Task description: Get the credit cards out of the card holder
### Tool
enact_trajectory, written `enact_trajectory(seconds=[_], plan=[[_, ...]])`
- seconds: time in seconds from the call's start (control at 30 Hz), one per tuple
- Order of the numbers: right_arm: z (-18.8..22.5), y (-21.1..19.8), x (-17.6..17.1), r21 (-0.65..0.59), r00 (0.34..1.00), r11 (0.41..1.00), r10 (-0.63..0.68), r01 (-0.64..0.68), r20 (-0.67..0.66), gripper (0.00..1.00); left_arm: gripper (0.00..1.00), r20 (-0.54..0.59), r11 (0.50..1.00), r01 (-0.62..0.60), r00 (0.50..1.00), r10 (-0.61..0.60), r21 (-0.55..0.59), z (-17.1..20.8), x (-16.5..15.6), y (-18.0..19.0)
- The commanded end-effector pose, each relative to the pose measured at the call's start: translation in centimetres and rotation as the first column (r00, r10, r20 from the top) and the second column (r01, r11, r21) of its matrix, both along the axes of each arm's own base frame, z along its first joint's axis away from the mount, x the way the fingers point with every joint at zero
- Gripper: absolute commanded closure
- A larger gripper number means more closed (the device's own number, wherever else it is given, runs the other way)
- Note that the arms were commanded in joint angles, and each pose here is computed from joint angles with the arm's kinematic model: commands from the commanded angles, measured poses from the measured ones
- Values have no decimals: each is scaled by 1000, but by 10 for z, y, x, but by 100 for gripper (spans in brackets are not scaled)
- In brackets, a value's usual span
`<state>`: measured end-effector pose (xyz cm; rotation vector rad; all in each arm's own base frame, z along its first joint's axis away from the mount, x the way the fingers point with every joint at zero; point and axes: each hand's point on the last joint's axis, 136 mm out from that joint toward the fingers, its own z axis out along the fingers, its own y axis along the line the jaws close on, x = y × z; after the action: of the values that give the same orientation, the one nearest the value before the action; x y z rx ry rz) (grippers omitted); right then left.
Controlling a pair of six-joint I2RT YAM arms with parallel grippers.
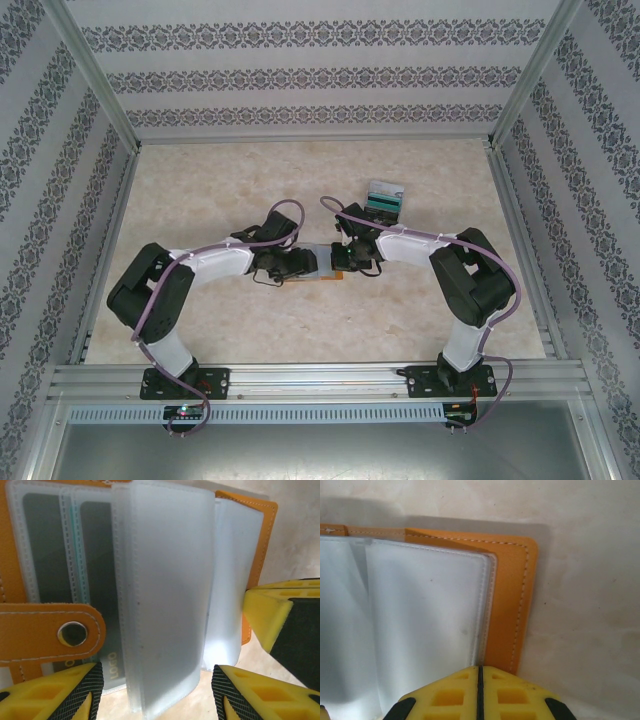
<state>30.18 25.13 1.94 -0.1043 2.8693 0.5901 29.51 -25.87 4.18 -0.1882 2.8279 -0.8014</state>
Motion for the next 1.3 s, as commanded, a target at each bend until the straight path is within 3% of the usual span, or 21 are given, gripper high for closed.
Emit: enact_trajectory(seconds=[0.0, 0.3, 0.73, 1.07, 1.27], plan=[[-5, 0, -4, 1, 1000, 1000, 6, -6, -17, 100, 40, 53, 994, 47, 998, -43, -96, 20, 10, -32], [-3, -4, -3, -1, 1000, 1000, -15, 15, -9, 100, 34, 94, 990, 100, 991, -90, -101, 38, 12, -48], [27, -33, 15, 25, 989, 992, -122, 121, 82, 97, 41, 108, 974, 178, 981, -164, -141, 44, 6, -78], [44, -10, 20, 105, 992, 991, -88, 79, 90, 94, 46, 132, 994, 109, 985, -108, -5, 47, 4, -30], [60, 17, 20, 203, 994, 978, -58, 39, 88, 88, 66, 121, 998, -27, 992, 19, 58, 32, 5, 27]])
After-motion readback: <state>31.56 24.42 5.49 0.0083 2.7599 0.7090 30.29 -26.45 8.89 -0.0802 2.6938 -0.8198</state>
